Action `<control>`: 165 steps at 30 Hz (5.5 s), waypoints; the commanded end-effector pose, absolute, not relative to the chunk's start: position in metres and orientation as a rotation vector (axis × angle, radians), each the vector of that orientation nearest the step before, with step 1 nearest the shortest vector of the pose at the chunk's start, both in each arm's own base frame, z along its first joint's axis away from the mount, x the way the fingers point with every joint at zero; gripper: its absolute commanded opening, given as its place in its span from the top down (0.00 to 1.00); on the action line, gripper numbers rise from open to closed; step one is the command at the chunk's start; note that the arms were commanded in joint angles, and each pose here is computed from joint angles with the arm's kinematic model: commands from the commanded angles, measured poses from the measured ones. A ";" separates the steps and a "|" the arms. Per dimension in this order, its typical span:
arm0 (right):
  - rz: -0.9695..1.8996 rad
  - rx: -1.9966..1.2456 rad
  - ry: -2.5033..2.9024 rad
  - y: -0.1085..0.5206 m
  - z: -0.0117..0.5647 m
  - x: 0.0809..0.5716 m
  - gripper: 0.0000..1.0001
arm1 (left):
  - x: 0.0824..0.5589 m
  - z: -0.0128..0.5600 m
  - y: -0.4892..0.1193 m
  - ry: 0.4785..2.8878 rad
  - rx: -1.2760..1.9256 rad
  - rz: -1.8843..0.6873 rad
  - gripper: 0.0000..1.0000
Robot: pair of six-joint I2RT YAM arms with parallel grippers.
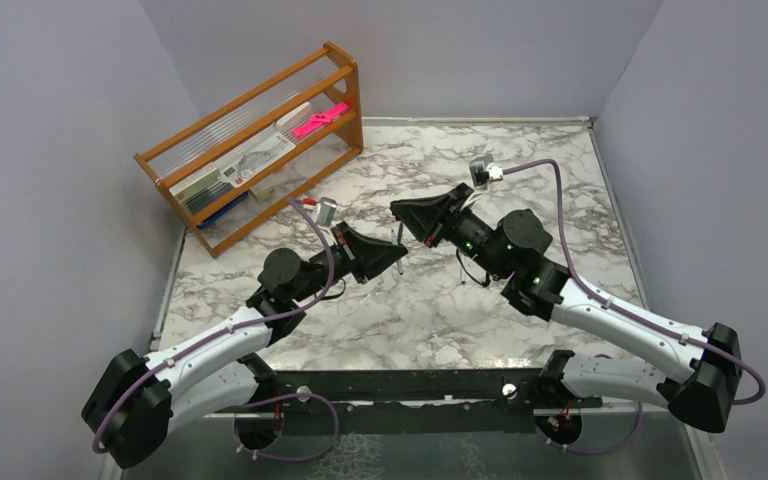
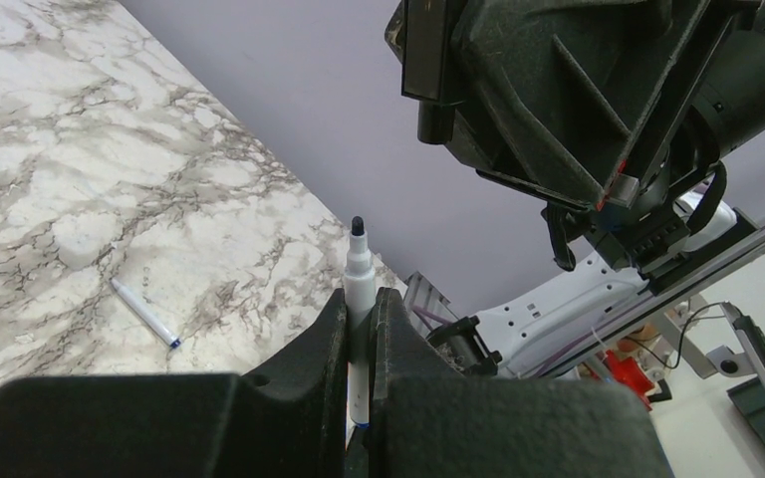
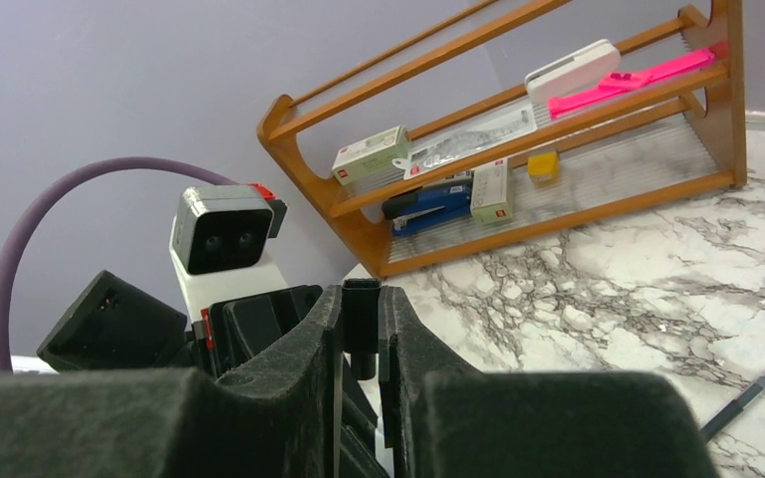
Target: Insert the pens into the pen caps
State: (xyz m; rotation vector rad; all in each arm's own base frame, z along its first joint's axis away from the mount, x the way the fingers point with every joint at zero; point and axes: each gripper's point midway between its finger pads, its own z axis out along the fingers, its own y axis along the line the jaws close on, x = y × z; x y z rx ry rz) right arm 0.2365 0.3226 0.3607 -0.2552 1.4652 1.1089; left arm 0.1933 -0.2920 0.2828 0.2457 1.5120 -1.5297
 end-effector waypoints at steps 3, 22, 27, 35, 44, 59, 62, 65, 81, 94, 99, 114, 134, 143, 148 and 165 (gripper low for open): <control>1.136 -0.278 1.441 0.325 0.363 0.230 0.99 | 0.193 0.312 -0.291 1.409 0.243 -1.544 1.00; 1.143 -0.325 1.440 0.334 0.357 0.231 0.99 | 0.192 0.314 -0.295 1.408 0.267 -1.560 1.00; 1.143 -0.329 1.444 0.335 0.355 0.231 0.99 | 0.192 0.314 -0.294 1.407 0.259 -1.555 1.00; 1.143 -0.328 1.448 0.335 0.352 0.231 0.99 | 0.192 0.315 -0.293 1.402 0.258 -1.555 1.00; 1.138 -0.330 1.456 0.335 0.348 0.231 0.99 | 0.190 0.318 -0.292 1.392 0.262 -1.556 1.00; 1.131 -0.321 1.468 0.334 0.342 0.232 0.99 | 0.190 0.318 -0.291 1.391 0.253 -1.557 1.00; 1.137 -0.326 1.465 0.335 0.343 0.231 0.99 | 0.191 0.317 -0.290 1.393 0.246 -1.553 1.00; 1.140 -0.327 1.462 0.334 0.344 0.230 0.99 | 0.193 0.316 -0.290 1.397 0.236 -1.547 1.00; 1.148 -0.319 1.478 0.326 0.337 0.224 0.99 | 0.201 0.312 -0.290 1.406 0.212 -1.515 1.00; 1.148 -0.330 1.516 0.327 0.321 0.222 0.99 | 0.205 0.308 -0.294 1.426 0.213 -1.511 1.00; 1.141 -0.329 1.529 0.328 0.316 0.223 0.99 | 0.204 0.310 -0.294 1.418 0.215 -1.512 1.00; 1.123 -0.333 1.566 0.327 0.302 0.223 0.99 | 0.206 0.314 -0.293 1.408 0.214 -1.508 1.00; 1.201 -0.280 1.579 0.325 0.285 0.215 0.99 | 0.214 0.328 -0.284 1.368 0.148 -1.478 1.00; 1.155 -0.289 1.629 0.322 0.261 0.216 0.99 | 0.210 0.348 -0.287 1.328 0.177 -1.503 1.00; 1.151 -0.295 1.634 0.323 0.258 0.217 0.99 | 0.210 0.350 -0.286 1.325 0.179 -1.500 1.00; 1.234 -0.367 1.700 0.324 0.238 0.193 0.99 | 0.244 0.376 -0.264 1.271 0.163 -1.348 1.00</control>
